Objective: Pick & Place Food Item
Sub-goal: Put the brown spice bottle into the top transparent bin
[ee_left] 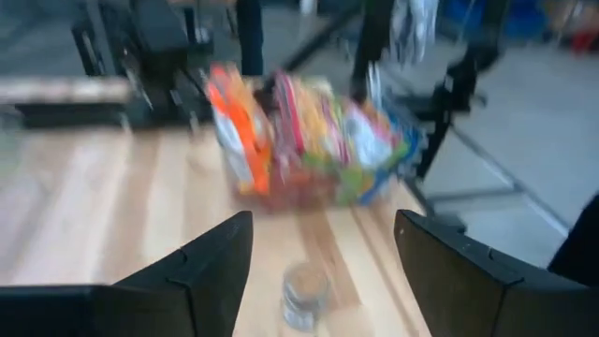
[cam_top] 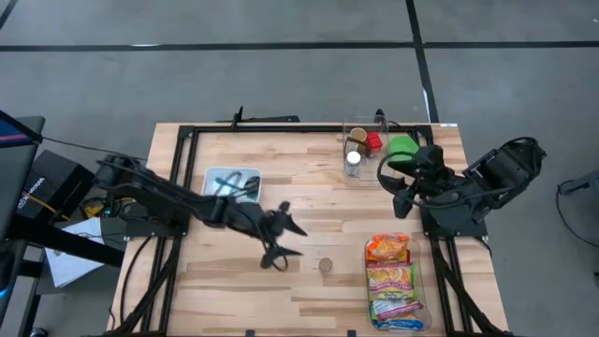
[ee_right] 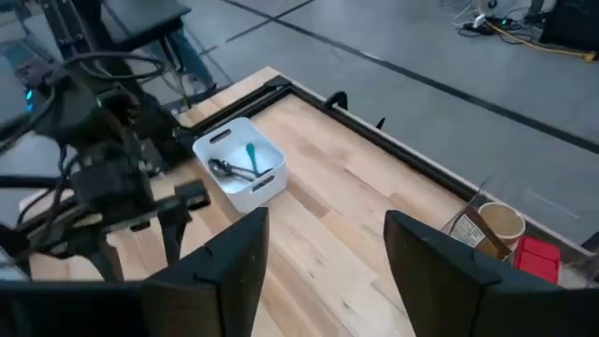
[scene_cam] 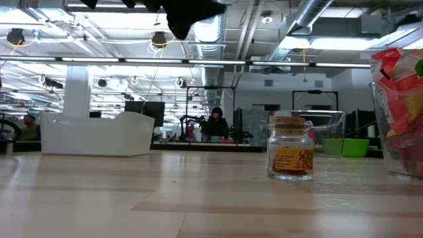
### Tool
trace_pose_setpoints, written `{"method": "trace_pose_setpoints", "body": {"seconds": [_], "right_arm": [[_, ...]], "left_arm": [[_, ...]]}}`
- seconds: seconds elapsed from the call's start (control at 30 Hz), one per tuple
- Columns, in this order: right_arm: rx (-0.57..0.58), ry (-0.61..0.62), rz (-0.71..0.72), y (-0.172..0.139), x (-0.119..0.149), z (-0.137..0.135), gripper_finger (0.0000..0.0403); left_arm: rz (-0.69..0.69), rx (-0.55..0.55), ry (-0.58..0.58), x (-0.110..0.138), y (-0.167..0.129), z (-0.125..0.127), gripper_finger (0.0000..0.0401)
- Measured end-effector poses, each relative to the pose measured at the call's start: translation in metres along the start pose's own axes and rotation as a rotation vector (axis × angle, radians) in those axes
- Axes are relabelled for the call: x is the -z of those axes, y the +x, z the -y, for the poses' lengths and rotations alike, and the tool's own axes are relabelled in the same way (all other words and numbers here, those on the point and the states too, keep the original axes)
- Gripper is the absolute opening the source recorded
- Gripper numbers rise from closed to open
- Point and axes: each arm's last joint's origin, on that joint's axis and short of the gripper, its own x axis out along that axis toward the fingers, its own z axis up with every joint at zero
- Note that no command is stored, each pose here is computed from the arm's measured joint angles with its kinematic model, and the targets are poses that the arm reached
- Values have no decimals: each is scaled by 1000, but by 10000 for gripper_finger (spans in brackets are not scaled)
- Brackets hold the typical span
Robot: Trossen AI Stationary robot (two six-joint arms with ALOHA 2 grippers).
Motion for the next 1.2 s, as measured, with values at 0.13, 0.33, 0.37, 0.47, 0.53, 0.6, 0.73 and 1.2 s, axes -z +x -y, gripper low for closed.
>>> {"method": "trace_pose_setpoints", "body": {"seconds": [0.13, 0.33, 0.37, 0.47, 0.53, 0.6, 0.73, 1.2], "right_arm": [[-33, -28, -31, -3, 2, -2, 205], [-81, -60, -42, -11, 8, -5, 205], [-90, -68, -43, -13, 9, -6, 205], [-117, -82, -48, -18, 11, -8, 205], [-131, -89, -51, -20, 13, -9, 205], [-145, -92, -55, -22, 14, -10, 205], [-169, -96, -64, -26, 16, -11, 205], [-194, -108, -98, -28, 19, -12, 205]], "left_arm": [[-122, -10, -9, 19, 28, 13, 250], [-266, -37, -98, 66, 61, 36, 246], [-286, -59, -100, 74, 65, 39, 247], [-295, -114, -110, 93, 79, 48, 250], [-287, -151, -129, 104, 88, 49, 253], [-283, -180, -143, 114, 97, 49, 258], [-259, -251, -156, 116, 111, 44, 270], [-246, -225, -161, 129, 133, 33, 286]]}}
